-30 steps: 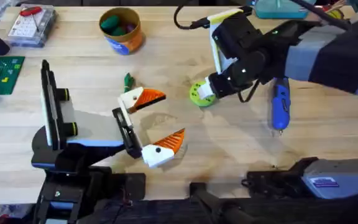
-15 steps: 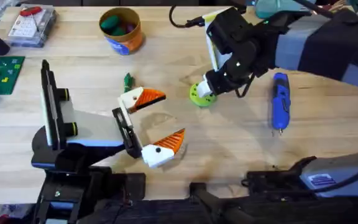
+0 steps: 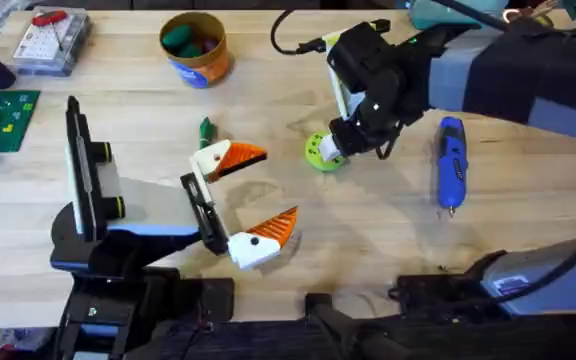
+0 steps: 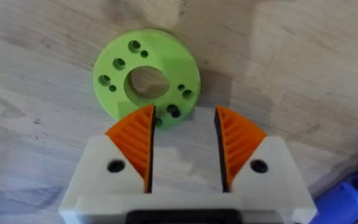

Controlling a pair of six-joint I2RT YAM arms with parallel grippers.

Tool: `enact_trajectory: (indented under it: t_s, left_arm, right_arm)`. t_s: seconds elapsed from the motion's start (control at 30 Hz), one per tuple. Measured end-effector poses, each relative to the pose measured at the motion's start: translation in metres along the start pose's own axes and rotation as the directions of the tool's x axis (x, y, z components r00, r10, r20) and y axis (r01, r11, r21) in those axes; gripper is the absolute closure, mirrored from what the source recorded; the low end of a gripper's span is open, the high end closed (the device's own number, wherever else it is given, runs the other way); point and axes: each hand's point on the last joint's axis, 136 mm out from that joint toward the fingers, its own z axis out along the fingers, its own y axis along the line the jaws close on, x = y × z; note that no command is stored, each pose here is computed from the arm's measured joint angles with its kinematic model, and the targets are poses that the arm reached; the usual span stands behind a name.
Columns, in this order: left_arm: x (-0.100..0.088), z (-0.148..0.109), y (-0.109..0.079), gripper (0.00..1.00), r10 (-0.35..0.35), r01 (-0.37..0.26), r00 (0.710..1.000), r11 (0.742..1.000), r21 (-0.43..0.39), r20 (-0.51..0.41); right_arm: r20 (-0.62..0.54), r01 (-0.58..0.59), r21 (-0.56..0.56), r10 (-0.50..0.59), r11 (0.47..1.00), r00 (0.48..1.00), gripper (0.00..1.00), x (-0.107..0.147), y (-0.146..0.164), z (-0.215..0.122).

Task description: Pick up the gripper from the table and insert it into the empty holder that is missing its gripper. Then pick up a screw, insert it into the mounting hole, and use the screwdriver to tighten it. Finally, clean up the table by picking up the vegetable and placing it into the bucket.

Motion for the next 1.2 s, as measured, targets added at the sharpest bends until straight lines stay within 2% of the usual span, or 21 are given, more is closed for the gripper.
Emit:
enact_trajectory:
  t_s: [0.13,1.2]
  left_arm:
    - [0.0000,0.0000,-0.0001,0.006,0.000,0.000,1.000,1.000,0.001,0.000]
    - [0.0000,0.0000,-0.0001,0.006,0.000,0.000,1.000,1.000,0.001,0.000]
  right_arm:
    - [-0.001,-0.001,0.000,0.001,1.000,1.000,0.551,0.0001,0.0000,0.0003]
    - [-0.005,0.018,-0.002,-0.018,1.000,1.000,0.687,0.0005,0.0064,-0.0022]
